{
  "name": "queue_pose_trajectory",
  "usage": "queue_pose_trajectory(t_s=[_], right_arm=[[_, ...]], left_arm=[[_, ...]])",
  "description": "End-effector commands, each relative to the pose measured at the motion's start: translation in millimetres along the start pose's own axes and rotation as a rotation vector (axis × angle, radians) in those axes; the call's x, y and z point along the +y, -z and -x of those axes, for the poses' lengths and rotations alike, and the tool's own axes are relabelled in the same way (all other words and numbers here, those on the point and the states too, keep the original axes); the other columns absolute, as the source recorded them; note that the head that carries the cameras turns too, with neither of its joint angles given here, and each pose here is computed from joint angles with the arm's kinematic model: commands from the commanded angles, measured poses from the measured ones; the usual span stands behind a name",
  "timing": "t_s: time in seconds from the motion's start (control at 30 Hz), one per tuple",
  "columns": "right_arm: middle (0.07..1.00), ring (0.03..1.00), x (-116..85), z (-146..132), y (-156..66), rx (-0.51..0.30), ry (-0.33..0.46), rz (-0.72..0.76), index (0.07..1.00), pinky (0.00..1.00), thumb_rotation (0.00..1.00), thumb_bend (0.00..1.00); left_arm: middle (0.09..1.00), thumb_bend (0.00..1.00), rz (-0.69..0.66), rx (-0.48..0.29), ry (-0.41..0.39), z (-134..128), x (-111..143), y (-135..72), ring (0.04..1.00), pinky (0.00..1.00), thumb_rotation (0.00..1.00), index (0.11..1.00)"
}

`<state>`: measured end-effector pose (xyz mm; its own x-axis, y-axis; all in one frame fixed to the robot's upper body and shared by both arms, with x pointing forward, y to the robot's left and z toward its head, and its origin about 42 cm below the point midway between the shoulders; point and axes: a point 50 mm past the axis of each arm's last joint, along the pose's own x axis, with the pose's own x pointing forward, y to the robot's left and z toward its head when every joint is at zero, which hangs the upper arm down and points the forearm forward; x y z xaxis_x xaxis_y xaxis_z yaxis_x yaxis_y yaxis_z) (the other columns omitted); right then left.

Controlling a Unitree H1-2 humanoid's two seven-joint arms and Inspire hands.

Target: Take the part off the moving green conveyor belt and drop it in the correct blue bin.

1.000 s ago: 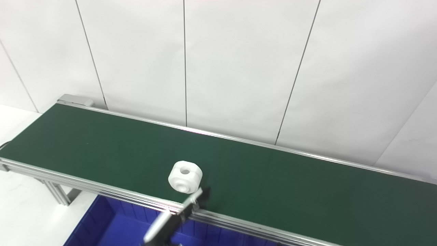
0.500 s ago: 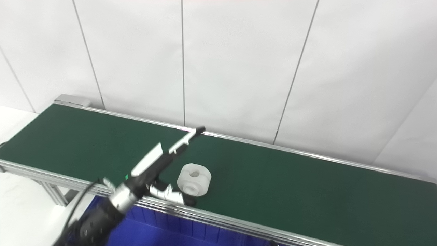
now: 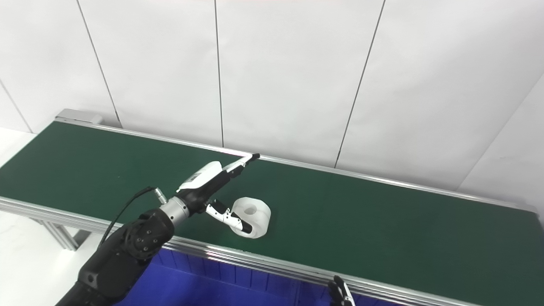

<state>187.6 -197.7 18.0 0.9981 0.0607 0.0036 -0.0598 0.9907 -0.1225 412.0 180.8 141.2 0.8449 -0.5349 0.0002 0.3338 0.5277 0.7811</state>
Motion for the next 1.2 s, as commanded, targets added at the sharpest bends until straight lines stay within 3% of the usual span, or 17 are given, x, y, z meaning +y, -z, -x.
queue_pose_trajectory(t_s=[0.0, 0.33, 0.47, 0.5, 0.53, 0.57, 0.6, 0.63, 0.67, 0.7, 0.93, 1.17], right_arm=[[0.910, 0.911, 0, -6, -15, -0.101, 0.009, -0.019, 0.954, 0.90, 0.78, 0.71], [0.909, 0.926, -5, -7, -18, -0.110, 0.022, -0.042, 0.956, 0.91, 0.77, 0.73], [0.909, 0.926, -7, -7, -19, -0.114, 0.027, -0.040, 0.956, 0.90, 0.77, 0.74], [0.907, 0.924, -8, -8, -19, -0.114, 0.029, -0.038, 0.955, 0.90, 0.76, 0.74], [0.907, 0.922, -8, -8, -19, -0.113, 0.029, -0.038, 0.955, 0.90, 0.77, 0.74], [0.907, 0.921, -8, -8, -19, -0.113, 0.030, -0.039, 0.955, 0.90, 0.76, 0.74], [0.908, 0.922, -8, -8, -19, -0.113, 0.031, -0.041, 0.955, 0.89, 0.76, 0.74], [0.907, 0.921, -9, -7, -19, -0.113, 0.033, -0.043, 0.954, 0.89, 0.76, 0.74], [0.906, 0.920, -9, -7, -19, -0.114, 0.033, -0.044, 0.953, 0.89, 0.76, 0.74], [0.906, 0.919, -9, -7, -19, -0.115, 0.035, -0.044, 0.952, 0.89, 0.75, 0.74], [0.904, 0.918, -8, -7, -22, -0.122, 0.041, -0.056, 0.950, 0.89, 0.74, 0.74], [0.899, 0.913, -7, -7, -24, -0.128, 0.047, -0.059, 0.946, 0.89, 0.74, 0.73]], left_arm=[[1.000, 0.81, -0.044, -0.051, -0.043, -20, 12, -17, 0.970, 0.88, 0.31, 1.000], [1.000, 0.82, -0.023, -0.011, 0.057, -31, -20, -21, 0.973, 0.89, 0.31, 1.000], [0.969, 0.79, 0.030, -0.019, -0.002, -36, -34, -18, 0.917, 0.82, 0.22, 0.969], [0.937, 0.78, 0.057, -0.025, -0.043, -38, -39, -18, 0.884, 0.78, 0.17, 0.938], [0.875, 0.71, 0.082, -0.031, -0.094, -39, -45, -17, 0.821, 0.73, 0.10, 0.884], [0.819, 0.72, 0.108, -0.034, -0.141, -41, -50, -17, 0.763, 0.68, 0.05, 0.831], [0.745, 0.71, 0.133, -0.044, -0.187, -43, -55, -17, 0.680, 0.60, 0.02, 0.766], [0.683, 0.61, 0.149, -0.050, -0.217, -44, -60, -17, 0.611, 0.54, 0.03, 0.635], [0.559, 0.55, 0.159, -0.052, -0.230, -46, -64, -17, 0.550, 0.48, 0.01, 0.569], [0.524, 0.52, 0.162, -0.051, -0.231, -48, -67, -18, 0.461, 0.47, 0.00, 0.534], [0.502, 0.50, 0.067, -0.038, -0.180, -53, -71, -19, 0.401, 0.43, 0.00, 0.528], [0.483, 0.49, 0.086, -0.037, -0.241, -47, -64, -19, 0.387, 0.40, 0.00, 0.541]])
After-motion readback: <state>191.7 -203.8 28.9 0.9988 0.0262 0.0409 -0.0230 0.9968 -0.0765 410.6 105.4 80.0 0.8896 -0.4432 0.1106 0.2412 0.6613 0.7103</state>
